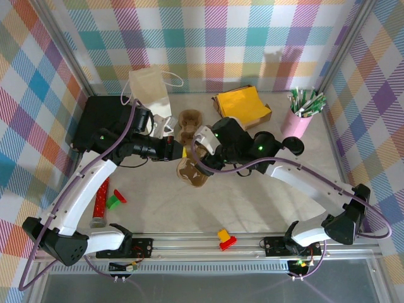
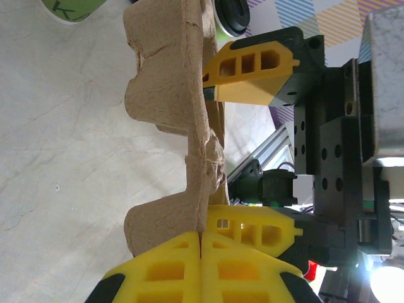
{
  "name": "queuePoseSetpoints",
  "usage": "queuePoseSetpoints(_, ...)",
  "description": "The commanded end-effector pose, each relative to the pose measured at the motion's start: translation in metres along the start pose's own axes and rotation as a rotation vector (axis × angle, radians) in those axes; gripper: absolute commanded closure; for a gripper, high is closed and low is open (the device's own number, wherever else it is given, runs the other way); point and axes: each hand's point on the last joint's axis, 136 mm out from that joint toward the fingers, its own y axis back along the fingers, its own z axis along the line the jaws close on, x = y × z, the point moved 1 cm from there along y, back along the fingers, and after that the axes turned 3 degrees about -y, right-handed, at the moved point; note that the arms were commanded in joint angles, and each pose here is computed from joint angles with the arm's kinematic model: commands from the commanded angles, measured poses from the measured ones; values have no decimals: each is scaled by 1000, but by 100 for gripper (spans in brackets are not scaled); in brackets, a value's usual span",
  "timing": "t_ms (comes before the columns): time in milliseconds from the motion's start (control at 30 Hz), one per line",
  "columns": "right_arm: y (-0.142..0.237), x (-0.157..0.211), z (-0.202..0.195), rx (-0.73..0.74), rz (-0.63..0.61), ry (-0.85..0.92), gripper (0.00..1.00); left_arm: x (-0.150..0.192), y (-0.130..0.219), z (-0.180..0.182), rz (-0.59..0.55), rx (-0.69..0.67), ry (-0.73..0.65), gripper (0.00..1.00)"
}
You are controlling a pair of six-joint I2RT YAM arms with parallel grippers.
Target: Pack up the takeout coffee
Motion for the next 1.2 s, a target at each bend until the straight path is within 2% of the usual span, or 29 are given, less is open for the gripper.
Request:
queuePoseSetpoints(0, 0, -9, 7, -38, -31, 1, 25, 4, 3, -10, -1, 40, -30, 100)
queuePoseSetpoints(200, -2, -9, 9, -53, -38, -4, 32, 5, 3, -10, -1, 41, -27, 100)
queuePoseSetpoints(433, -1, -8, 5, -26, -46, -8, 44, 3, 5, -13, -14, 48, -28, 100)
queuePoseSetpoints(733, 1, -5, 2, -5, -48, -11, 52, -3, 6, -15, -35, 50, -31, 98)
queuePoseSetpoints(800, 0, -3, 0, 3, -44, -14, 53, -5, 7, -15, -47, 41, -31, 87)
queuePoseSetpoints(867, -1, 0, -1, 10, -36, -15, 53, -9, 10, -13, -64, 15, -29, 68)
queuePoseSetpoints(933, -2, 4, -2, 21, -25, -18, 53, -17, 17, -5, -106, -54, -23, 57)
queuePoseSetpoints(1033, -4, 11, -5, 40, -3, -23, 53, -36, 39, 20, -210, -232, 17, 46)
queuePoseSetpoints(1167, -5, 23, -9, 63, 27, -27, 53, -67, 82, 67, -378, -525, 103, 39)
